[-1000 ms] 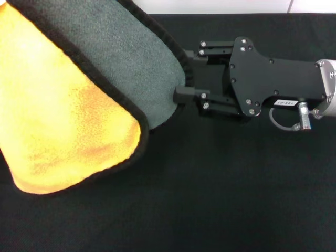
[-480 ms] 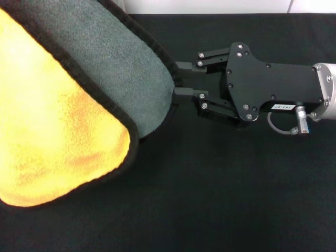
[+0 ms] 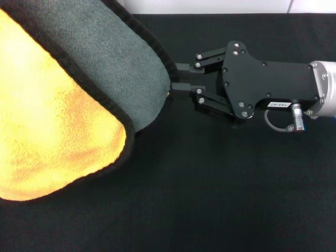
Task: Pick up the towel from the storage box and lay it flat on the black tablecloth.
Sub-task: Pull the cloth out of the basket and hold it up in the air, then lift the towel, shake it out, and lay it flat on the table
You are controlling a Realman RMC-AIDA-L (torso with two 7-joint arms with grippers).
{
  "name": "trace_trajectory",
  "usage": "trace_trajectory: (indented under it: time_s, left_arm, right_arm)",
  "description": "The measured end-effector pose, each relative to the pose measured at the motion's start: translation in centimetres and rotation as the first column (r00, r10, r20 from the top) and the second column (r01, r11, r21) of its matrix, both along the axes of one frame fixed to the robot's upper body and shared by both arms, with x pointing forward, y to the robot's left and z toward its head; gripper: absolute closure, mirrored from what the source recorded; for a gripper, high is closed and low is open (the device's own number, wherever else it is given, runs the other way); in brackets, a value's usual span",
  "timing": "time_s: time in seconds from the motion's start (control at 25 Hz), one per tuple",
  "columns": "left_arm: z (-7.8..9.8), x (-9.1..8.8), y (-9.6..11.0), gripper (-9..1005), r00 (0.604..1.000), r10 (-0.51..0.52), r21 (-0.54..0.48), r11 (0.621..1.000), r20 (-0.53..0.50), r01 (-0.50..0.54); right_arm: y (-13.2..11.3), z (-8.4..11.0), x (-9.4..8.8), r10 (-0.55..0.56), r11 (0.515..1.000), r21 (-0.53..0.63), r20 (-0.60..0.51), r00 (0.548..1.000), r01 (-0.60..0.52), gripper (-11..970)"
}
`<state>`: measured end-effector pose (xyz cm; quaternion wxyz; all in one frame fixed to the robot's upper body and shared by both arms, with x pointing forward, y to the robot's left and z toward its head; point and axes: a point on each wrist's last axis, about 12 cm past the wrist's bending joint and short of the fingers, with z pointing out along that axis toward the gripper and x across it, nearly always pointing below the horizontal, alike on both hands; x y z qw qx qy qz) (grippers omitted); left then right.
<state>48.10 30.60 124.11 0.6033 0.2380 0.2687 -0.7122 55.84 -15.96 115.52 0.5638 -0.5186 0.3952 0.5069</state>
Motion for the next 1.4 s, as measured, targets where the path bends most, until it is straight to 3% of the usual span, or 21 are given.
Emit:
trace_trajectory:
  time_s: [0.64,0.88,1.2,1.4]
  left_arm:
    - [-0.5,0.2,-0.1,969,1.000,0.000,-0.017,1.000,-0.025,-0.001]
    - [-1.6,0.4,0.0,969,0.997,0.011,-0.005,1.000,-0.079,-0.011]
    - [-4.5,0.6,0.7,969,0.981,0.079,0.101,0.993,-0.177,-0.062]
    - [-5.9,0.2,1.0,969,0.975,0.136,0.208,0.973,-0.176,-0.098]
  right_arm:
    - [0.8,0.3,0.3,0.019,1.000,-0.018,0.024,1.000,-0.019,944]
    - [0.6,0.7,0.4,0.014,1.000,-0.013,0.036,0.999,-0.014,948]
    - [-2.0,2.4,-0.5,-0.007,1.000,-0.029,0.060,0.998,0.009,952]
    - [-3.6,3.4,-1.6,-0.032,0.997,-0.065,0.080,0.996,0.037,951]
